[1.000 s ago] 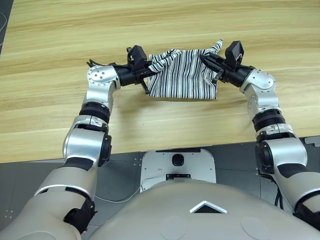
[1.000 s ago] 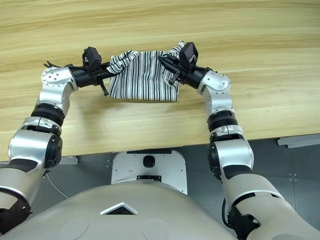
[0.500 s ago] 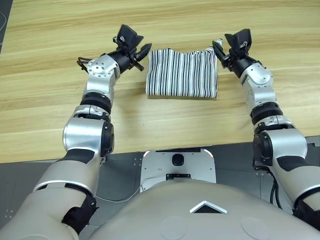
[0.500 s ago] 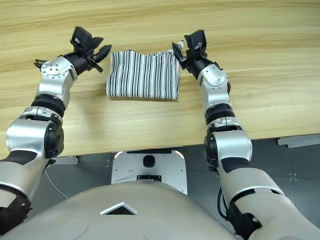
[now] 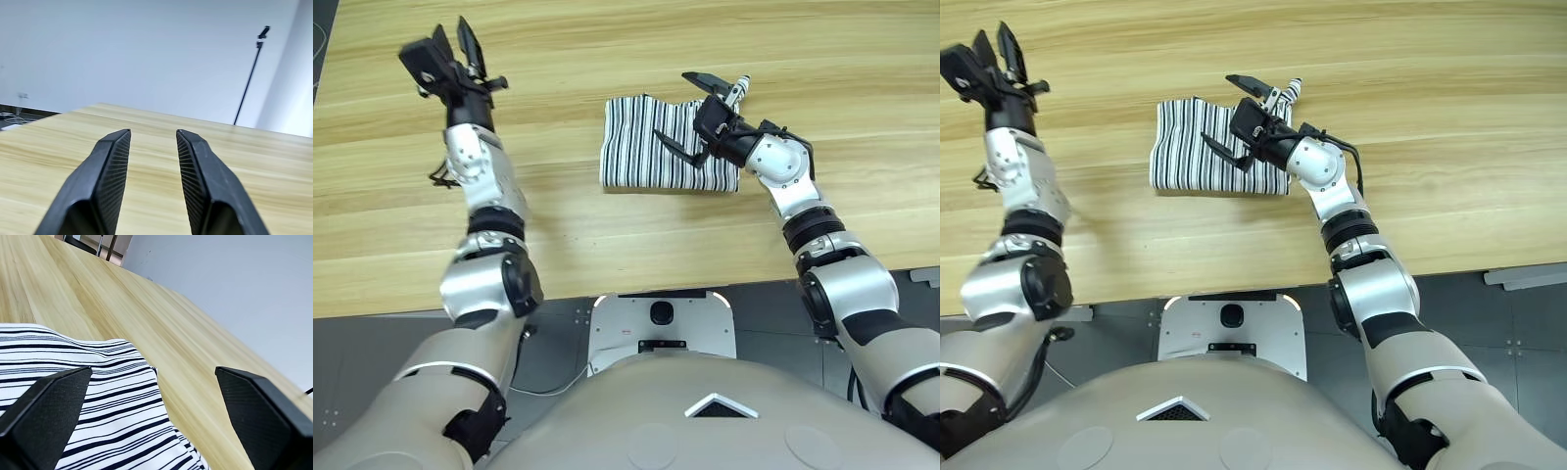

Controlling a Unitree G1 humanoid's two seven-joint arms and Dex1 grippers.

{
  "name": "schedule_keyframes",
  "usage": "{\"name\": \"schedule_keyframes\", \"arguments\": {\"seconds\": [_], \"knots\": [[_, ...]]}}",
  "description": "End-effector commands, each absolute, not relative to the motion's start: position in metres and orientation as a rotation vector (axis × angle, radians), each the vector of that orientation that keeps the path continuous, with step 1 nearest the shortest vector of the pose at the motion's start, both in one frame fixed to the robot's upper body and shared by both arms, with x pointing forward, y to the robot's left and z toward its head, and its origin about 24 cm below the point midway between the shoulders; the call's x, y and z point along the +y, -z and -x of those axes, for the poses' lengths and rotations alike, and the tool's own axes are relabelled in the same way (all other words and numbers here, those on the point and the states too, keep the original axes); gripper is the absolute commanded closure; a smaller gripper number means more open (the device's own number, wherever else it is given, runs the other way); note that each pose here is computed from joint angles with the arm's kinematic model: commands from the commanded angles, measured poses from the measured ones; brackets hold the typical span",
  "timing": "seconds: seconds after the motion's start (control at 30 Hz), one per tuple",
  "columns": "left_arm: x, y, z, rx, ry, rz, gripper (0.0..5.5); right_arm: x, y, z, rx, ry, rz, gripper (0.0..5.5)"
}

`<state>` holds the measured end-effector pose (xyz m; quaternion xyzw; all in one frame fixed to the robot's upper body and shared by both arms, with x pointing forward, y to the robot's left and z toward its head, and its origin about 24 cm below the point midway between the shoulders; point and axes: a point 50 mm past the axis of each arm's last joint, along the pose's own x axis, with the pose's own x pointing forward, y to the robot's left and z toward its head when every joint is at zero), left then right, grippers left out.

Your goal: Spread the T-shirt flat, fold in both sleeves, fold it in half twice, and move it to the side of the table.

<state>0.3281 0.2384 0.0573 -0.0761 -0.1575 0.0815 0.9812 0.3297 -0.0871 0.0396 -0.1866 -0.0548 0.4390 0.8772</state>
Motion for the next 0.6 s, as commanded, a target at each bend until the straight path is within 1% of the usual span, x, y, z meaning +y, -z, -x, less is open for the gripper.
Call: {"name": "schedule_keyframes", "arguments": {"seconds": [0.03,0.17,0.27,0.33,0.43,0.53,0.6], "knots": [[0.236,-0.061,-0.308,-0.461,-0.191,0.188,3.76,-0.077,-0.034,-0.332,-0.038,-0.927,0.257,0.84],[0.223,-0.061,-0.300,-0.499,-0.172,0.200,3.76,-0.077,-0.022,-0.333,0.064,-0.881,0.178,0.84],[0.212,-0.059,-0.298,-0.498,-0.142,0.199,3.76,-0.080,-0.006,-0.332,0.207,-0.813,0.164,0.84],[0.208,-0.058,-0.297,-0.500,-0.132,0.193,3.76,-0.084,0.003,-0.329,0.269,-0.781,0.227,0.84],[0.207,-0.058,-0.296,-0.507,-0.132,0.185,3.76,-0.098,0.012,-0.329,0.322,-0.724,0.376,0.84],[0.208,-0.062,-0.295,-0.540,-0.141,0.166,3.76,-0.129,0.014,-0.334,0.349,-0.618,0.642,0.84],[0.207,-0.064,-0.295,-0.556,-0.139,0.151,3.76,-0.148,0.011,-0.338,0.352,-0.543,0.736,0.84]]}}
